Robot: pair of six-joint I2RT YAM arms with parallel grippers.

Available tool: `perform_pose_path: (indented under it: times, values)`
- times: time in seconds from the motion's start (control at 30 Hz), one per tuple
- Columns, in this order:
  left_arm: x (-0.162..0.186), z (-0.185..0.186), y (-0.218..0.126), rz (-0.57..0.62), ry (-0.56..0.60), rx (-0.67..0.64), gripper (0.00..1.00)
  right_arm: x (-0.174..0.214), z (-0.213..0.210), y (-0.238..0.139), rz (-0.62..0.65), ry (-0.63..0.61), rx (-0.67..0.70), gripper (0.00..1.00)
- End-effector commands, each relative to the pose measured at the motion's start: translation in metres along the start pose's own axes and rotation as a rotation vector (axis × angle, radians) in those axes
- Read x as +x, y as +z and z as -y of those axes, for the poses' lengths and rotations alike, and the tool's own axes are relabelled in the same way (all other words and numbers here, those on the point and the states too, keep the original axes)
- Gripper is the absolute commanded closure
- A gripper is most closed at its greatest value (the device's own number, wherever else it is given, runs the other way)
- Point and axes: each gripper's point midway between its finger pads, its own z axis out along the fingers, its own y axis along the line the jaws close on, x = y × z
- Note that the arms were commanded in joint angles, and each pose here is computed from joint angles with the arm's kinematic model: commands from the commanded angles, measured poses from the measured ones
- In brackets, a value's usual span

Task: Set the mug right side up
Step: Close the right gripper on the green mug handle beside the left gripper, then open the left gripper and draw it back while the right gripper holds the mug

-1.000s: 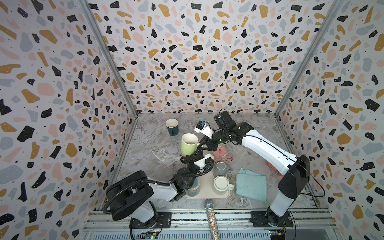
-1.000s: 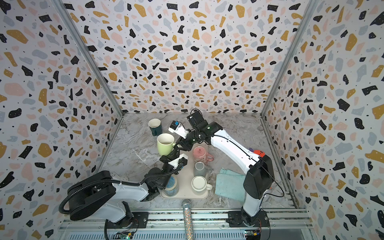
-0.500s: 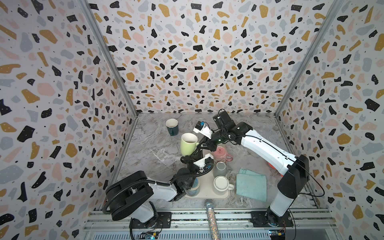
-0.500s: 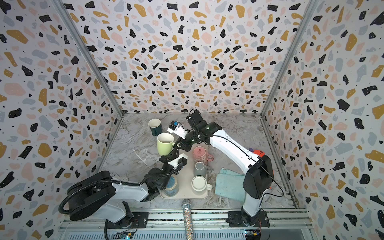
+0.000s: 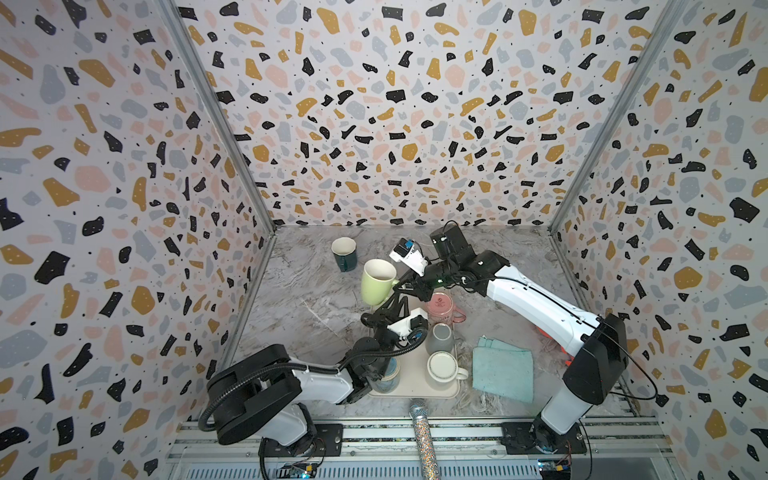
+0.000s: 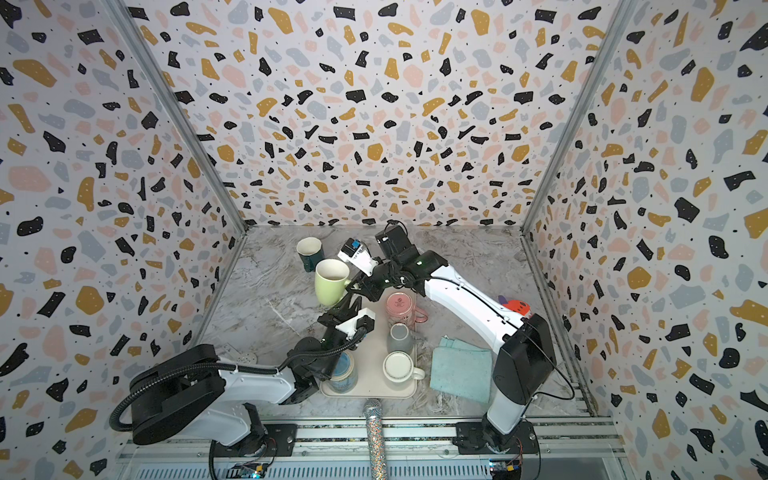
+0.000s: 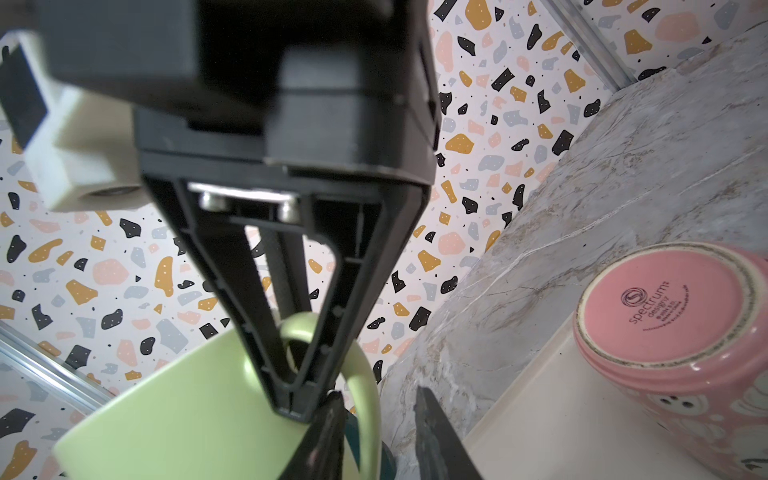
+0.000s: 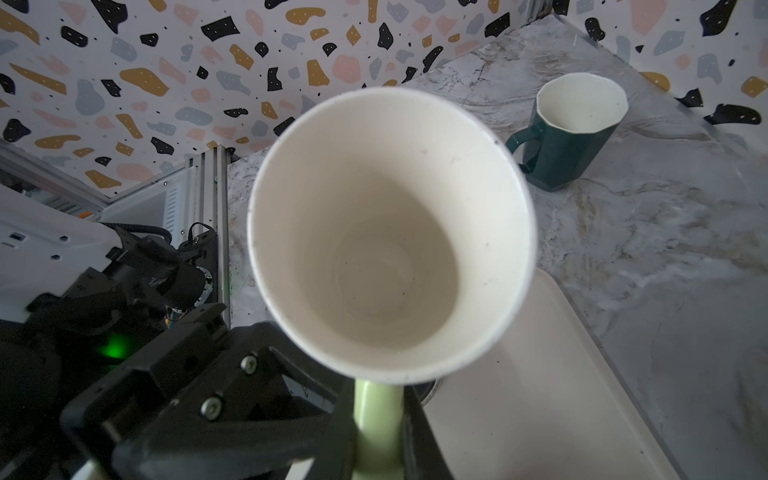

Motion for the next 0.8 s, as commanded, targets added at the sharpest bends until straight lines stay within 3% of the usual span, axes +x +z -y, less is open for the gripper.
perform_pose_path:
  times: [0.0, 0.33, 0.47, 0.67, 0.77]
  values:
    - [-0.033, -0.057, -0.002, 0.099, -0.153, -0.188, 0.67, -0.037, 0.003, -0.030, 0.128, -0.037, 0.068, 1.00]
    - [-0.028, -0.072, -0.004, 0.056, -0.203, -0.234, 0.66, -0.060, 0.041, -0.044, 0.207, 0.006, 0.233, 1.00]
    - [-0.024, -0.089, 0.001, -0.029, -0.372, -0.267, 0.56, -0.067, 0.060, -0.042, 0.220, 0.024, 0.313, 1.00]
    - [-0.021, -0.127, 0.017, -0.082, -0.706, -0.229, 0.55, -0.067, 0.094, -0.026, 0.195, 0.053, 0.418, 1.00]
    - [-0.007, -0.146, 0.015, -0.083, -0.796, -0.245, 0.52, -0.065, 0.107, -0.014, 0.183, 0.064, 0.443, 1.00]
